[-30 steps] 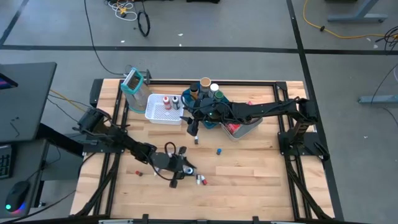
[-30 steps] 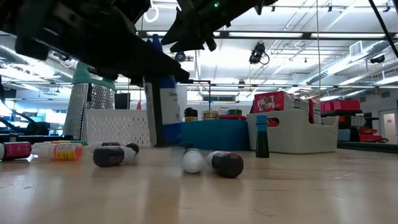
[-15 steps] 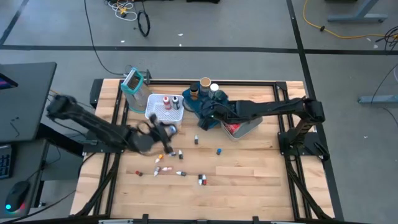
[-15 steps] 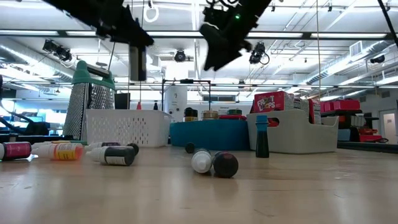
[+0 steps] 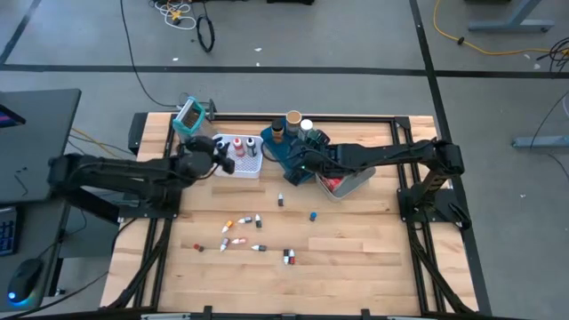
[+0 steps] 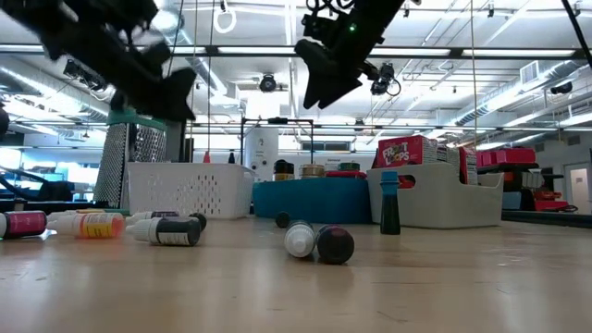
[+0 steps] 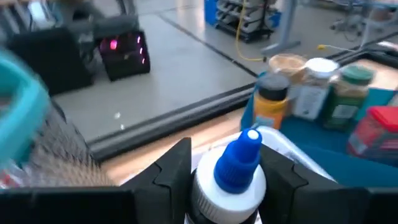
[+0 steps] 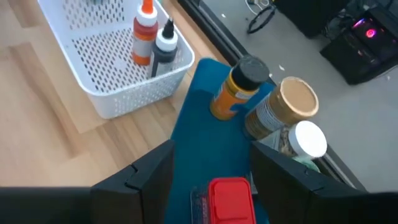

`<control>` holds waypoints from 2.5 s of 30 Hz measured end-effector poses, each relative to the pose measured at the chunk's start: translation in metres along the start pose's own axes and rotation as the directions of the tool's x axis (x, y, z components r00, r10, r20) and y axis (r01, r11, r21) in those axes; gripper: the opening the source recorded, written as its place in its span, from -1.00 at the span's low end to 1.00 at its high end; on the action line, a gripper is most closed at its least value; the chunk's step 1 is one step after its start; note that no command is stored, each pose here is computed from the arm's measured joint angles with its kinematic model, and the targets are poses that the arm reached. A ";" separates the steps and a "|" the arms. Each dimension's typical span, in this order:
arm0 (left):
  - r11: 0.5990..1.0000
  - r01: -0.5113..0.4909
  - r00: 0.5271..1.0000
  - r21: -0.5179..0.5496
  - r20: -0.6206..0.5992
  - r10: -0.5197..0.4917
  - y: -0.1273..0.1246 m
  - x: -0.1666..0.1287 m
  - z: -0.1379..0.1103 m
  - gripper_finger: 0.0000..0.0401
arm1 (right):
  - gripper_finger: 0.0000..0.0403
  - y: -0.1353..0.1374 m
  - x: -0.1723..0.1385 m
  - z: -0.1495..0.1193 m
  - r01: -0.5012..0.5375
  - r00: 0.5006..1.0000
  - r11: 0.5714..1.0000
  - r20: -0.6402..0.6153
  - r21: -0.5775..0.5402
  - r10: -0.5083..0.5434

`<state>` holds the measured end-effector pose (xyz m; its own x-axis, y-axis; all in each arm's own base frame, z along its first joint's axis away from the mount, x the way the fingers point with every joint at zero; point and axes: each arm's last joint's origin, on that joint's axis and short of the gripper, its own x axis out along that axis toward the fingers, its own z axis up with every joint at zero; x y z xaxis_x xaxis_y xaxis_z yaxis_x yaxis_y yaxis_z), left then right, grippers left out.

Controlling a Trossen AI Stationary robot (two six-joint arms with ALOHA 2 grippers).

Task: Pick & Place Kitchen Items
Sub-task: Put the blue food coloring bottle into the white bin, then put the blue lid food coloring bottle into the white bin

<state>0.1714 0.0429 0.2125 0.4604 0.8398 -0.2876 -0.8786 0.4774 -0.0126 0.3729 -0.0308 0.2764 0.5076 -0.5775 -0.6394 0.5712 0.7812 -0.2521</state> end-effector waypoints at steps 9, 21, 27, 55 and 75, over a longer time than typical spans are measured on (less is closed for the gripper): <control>0.993 -0.076 0.997 -0.087 -0.003 0.076 0.021 0.036 -0.049 -0.28 | 0.07 0.000 0.000 0.002 -0.001 1.000 1.000 0.018 -0.027 0.002; 0.997 -0.070 0.993 0.034 -0.096 0.073 0.028 0.060 -0.066 -0.07 | 0.07 0.003 -0.001 0.013 -0.019 0.993 0.998 0.118 -0.055 0.025; 0.995 -0.093 0.993 0.024 -0.074 0.095 0.030 0.065 -0.064 -0.05 | 0.07 0.003 -0.001 0.014 -0.025 0.991 0.998 0.129 -0.057 0.032; 0.980 0.027 0.996 -0.200 0.092 -0.008 0.020 0.040 -0.037 -0.04 | 0.07 0.004 -0.001 0.012 -0.069 0.993 0.997 0.096 -0.041 0.073; 0.657 0.750 0.594 0.077 0.359 -0.720 0.003 -0.055 0.004 -0.04 | 0.07 0.011 0.017 -0.015 -0.141 0.987 0.988 0.071 -0.065 0.145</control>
<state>0.1438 -0.0005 0.2325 0.9516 0.2477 0.1820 -0.2221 0.9634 -0.1500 0.3780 -0.0279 0.2518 0.6293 -0.4734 -0.6164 0.4509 0.8684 -0.2066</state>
